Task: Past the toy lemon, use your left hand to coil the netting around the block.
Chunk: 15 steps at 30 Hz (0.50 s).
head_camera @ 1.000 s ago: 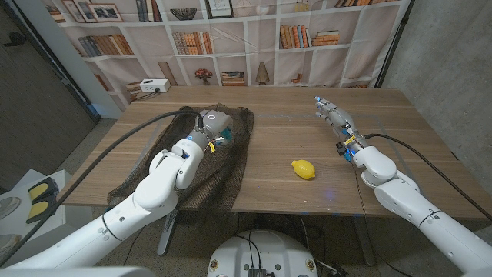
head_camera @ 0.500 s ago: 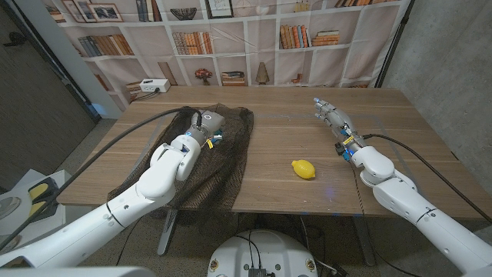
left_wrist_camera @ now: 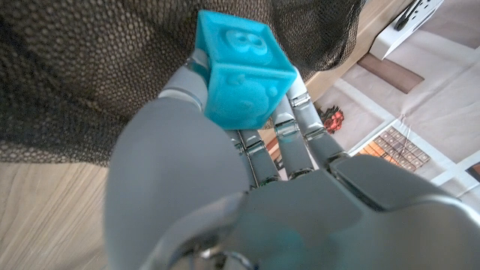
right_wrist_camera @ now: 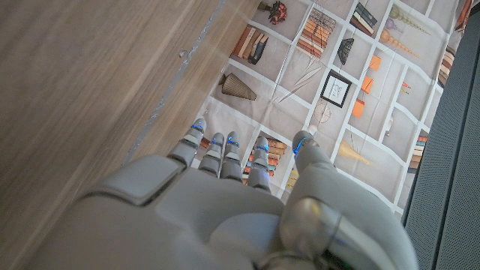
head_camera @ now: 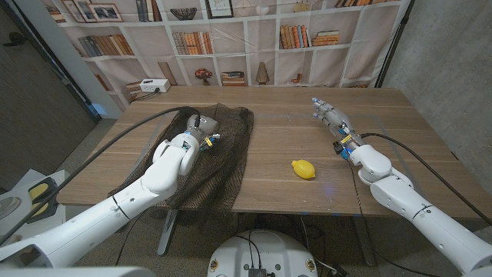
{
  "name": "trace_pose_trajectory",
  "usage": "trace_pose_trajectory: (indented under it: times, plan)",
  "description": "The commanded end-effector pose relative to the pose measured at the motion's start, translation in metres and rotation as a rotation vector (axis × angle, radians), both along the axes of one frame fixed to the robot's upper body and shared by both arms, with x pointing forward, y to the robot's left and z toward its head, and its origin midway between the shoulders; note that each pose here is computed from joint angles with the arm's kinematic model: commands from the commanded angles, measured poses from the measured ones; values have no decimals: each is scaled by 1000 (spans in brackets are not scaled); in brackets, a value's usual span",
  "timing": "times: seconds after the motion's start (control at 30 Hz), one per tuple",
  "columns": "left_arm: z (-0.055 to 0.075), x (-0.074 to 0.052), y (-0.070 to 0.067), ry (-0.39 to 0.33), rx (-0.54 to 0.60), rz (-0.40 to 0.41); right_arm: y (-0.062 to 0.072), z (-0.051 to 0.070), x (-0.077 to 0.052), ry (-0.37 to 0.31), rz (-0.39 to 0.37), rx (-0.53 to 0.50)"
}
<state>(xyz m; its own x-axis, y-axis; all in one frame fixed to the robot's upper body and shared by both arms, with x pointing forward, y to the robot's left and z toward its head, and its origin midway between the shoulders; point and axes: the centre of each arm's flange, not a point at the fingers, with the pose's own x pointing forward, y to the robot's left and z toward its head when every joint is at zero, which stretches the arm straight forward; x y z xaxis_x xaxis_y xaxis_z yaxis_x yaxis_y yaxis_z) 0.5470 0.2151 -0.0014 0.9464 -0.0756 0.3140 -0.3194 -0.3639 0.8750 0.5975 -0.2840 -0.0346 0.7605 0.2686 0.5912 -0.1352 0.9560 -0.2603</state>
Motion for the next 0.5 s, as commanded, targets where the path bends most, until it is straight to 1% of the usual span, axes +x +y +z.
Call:
trace_pose_trajectory:
  times: [0.03,0.13,0.27,0.37,0.43,0.5]
  plan:
    - [-9,16,7,37,-3,55,1,2,3,-1,1,-2]
    - [-11,19,7,38,-20,36,1,2,3,0,-1,-4]
    - [-14,23,5,52,-8,39,1,3,2,-1,-3,-4]
    - [-15,26,3,77,11,60,1,3,2,-2,-5,-2]
    - [-17,28,1,80,30,74,0,3,2,-2,-6,-1]
    - [-18,30,-1,99,53,112,0,3,2,-1,-7,-1]
